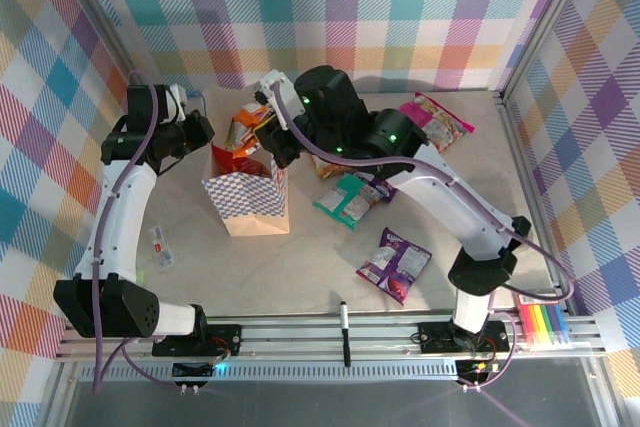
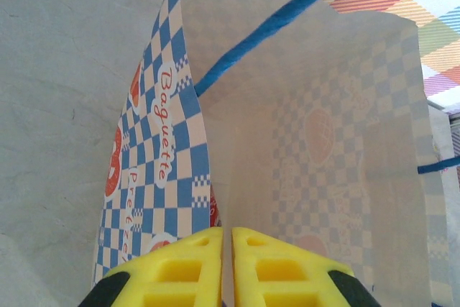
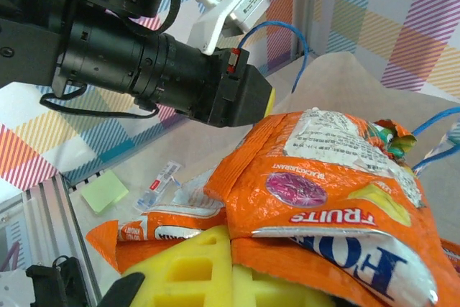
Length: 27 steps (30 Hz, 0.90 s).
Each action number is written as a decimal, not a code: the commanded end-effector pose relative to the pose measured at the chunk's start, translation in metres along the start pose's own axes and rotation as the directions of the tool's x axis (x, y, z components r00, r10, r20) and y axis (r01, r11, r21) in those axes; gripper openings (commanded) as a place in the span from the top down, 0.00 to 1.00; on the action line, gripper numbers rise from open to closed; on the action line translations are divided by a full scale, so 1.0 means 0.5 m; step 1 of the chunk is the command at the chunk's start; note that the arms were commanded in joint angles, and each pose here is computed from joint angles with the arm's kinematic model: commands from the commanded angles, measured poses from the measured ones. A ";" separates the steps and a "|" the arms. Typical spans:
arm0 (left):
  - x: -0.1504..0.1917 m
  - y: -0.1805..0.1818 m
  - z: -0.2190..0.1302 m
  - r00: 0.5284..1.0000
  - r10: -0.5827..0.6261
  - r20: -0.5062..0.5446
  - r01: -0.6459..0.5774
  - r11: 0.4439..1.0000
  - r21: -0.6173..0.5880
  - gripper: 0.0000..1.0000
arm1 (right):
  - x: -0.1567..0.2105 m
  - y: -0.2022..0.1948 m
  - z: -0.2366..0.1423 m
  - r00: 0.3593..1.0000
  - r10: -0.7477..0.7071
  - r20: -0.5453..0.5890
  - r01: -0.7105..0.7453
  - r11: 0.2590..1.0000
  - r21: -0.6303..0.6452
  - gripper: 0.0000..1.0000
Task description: Place the snacks into the paper bag
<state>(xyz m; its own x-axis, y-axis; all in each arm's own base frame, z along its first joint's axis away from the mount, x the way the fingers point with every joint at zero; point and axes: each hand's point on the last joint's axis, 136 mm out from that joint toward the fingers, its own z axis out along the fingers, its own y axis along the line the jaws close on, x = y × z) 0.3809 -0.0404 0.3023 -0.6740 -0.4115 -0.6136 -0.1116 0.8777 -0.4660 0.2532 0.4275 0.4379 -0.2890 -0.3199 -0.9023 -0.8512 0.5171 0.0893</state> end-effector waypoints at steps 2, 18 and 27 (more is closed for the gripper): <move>0.004 -0.018 -0.028 1.000 0.023 0.008 -0.023 0.999 0.025 0.88 | -0.043 -0.001 0.000 0.998 -0.024 0.063 0.025 1.000 -0.018 1.00; 0.001 -0.013 -0.021 1.000 0.019 0.010 -0.019 1.000 0.018 0.88 | -0.057 -0.016 -0.001 0.997 0.023 0.070 -0.021 0.999 -0.026 1.00; -0.002 -0.018 -0.021 1.000 0.016 0.013 -0.016 0.999 0.030 0.88 | -0.087 -0.010 -0.068 0.992 0.005 0.126 -0.006 1.000 0.009 1.00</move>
<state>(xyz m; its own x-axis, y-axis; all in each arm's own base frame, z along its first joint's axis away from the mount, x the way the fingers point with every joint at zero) 0.3786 -0.0400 0.3045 -0.6708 -0.4114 -0.6170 -0.1113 0.8785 -0.4647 0.2704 0.4311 0.4372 -0.3060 -0.3201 -0.8966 -0.8431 0.5285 0.0990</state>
